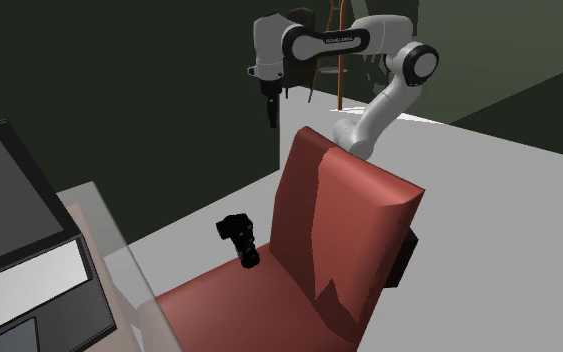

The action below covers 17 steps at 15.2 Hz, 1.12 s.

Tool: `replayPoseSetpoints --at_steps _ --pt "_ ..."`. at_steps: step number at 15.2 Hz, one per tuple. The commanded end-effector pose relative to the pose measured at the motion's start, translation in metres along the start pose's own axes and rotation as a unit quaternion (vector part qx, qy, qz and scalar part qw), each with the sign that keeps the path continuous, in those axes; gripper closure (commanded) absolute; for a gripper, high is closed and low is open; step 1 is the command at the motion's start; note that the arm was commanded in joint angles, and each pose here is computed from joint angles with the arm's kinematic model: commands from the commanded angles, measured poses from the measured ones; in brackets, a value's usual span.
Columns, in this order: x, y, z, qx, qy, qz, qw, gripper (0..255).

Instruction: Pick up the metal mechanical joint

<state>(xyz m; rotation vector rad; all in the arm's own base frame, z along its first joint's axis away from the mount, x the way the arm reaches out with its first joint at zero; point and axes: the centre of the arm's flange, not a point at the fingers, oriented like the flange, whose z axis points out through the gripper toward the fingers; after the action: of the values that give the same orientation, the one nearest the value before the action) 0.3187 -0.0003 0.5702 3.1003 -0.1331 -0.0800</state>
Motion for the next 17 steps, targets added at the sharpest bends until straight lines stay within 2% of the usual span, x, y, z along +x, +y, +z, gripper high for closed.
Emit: replayPoseSetpoints --at_steps 1,17 --pt "0.0 0.0 0.0 0.0 0.0 0.0 1.0 0" --pt "0.062 -0.195 0.034 0.004 0.026 -0.064 0.9976 0"
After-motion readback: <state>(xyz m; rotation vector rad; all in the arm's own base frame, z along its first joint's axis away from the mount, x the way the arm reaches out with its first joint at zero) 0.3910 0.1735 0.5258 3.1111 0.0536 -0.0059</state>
